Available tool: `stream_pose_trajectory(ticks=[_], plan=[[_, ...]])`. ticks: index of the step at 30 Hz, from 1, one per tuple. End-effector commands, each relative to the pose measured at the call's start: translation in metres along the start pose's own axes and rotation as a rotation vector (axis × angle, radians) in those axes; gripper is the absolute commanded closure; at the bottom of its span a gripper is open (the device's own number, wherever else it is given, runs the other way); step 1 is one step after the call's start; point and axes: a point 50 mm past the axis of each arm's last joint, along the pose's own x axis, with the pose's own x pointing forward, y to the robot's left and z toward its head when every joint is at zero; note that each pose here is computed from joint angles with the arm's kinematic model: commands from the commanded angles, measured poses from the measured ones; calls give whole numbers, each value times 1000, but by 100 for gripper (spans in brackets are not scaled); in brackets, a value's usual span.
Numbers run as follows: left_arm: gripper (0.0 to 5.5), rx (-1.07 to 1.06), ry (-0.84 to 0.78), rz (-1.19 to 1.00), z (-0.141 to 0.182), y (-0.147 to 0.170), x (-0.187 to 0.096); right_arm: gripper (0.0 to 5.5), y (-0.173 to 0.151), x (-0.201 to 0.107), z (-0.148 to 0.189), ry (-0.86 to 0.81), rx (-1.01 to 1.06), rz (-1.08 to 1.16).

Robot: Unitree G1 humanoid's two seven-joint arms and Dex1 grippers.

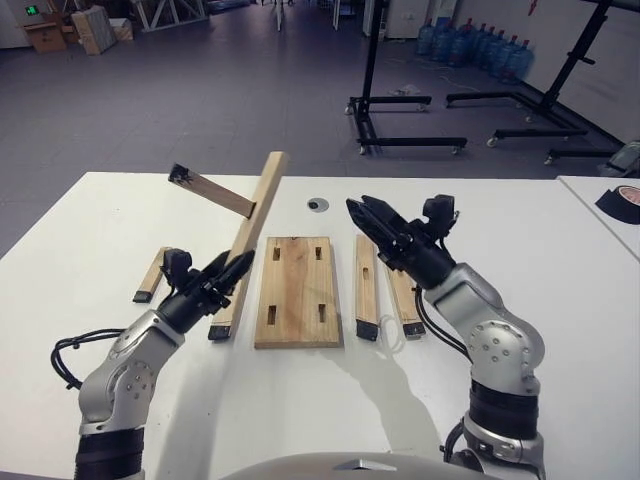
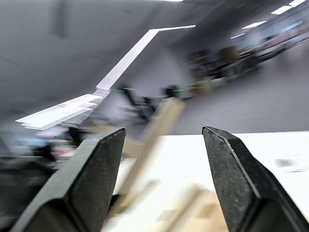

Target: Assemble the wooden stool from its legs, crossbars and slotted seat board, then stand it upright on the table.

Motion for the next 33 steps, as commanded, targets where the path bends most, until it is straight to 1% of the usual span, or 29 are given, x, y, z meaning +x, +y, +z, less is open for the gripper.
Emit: stream_pose_trajectory(ticks=[1,2,4,7,14,19,24,31,33], plan=[[348,-137,63,-300,5,-33,-9,210,18,-13,2,-11,203,194],[348,-163,78,-339,5,-37,-11,200,18,-13,-1,12,216,193],[348,-208,106,-413,4,-45,-16,199,19,-13,-6,58,225,196],[348,-227,138,-468,3,-52,-20,199,18,-12,-12,109,225,197],[348,-204,231,-479,-8,-53,-23,199,19,-7,-9,150,238,239],[348,-212,239,-477,-13,-51,-23,199,23,-13,-7,230,263,316],[348,-217,257,-496,-17,-53,-26,199,17,-12,-4,260,249,314],[348,-213,285,-527,-20,-54,-27,199,18,-8,-11,299,258,345],[348,-211,287,-524,-21,-53,-27,234,20,-8,-11,286,251,366]])
